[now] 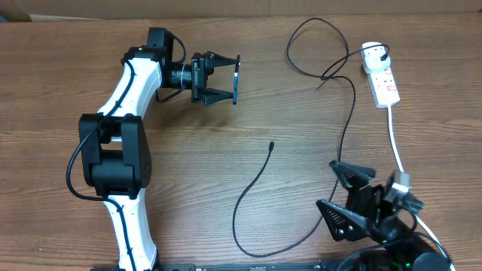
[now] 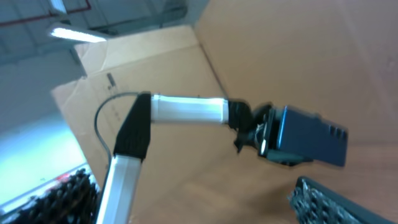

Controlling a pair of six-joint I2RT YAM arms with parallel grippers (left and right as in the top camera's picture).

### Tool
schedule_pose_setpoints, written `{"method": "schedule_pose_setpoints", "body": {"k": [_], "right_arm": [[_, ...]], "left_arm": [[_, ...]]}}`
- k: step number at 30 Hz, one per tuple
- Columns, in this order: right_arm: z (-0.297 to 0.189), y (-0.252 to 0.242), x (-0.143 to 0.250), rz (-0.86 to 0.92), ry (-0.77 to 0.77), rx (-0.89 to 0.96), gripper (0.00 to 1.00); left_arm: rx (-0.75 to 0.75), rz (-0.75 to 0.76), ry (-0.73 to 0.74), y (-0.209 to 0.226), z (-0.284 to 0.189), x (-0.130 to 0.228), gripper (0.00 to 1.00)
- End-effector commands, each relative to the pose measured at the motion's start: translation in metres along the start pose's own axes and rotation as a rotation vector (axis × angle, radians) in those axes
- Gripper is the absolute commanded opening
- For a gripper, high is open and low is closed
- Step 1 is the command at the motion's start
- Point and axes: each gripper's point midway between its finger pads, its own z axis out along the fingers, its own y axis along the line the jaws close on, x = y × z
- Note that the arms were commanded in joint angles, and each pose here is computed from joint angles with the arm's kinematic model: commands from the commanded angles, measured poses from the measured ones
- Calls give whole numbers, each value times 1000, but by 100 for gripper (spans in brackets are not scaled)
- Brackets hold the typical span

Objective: Plug charger to phone and switch on socket
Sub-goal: 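Move the right gripper toward the held phone's lower edge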

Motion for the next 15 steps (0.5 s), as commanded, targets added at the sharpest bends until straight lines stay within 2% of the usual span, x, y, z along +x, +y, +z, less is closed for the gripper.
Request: {"method": "schedule_pose_setpoints", "body": {"k": [1, 2, 5, 10, 15], "right_arm": [[4, 18, -48, -237, -19, 123, 100], [5, 13, -58, -280, 16, 211, 100], [11, 4, -67, -303, 135, 312, 100], [30, -47, -48, -51, 401, 450, 100], [60, -77, -29, 26, 582, 493, 100]], "left_arm": [[35, 34, 50, -13, -1, 9, 65], [35, 34, 50, -13, -1, 9, 65], [35, 34, 49, -13, -1, 9, 65], [25, 33, 41, -11, 1, 8, 65], [12, 24, 39, -9, 5, 8, 65]]}}
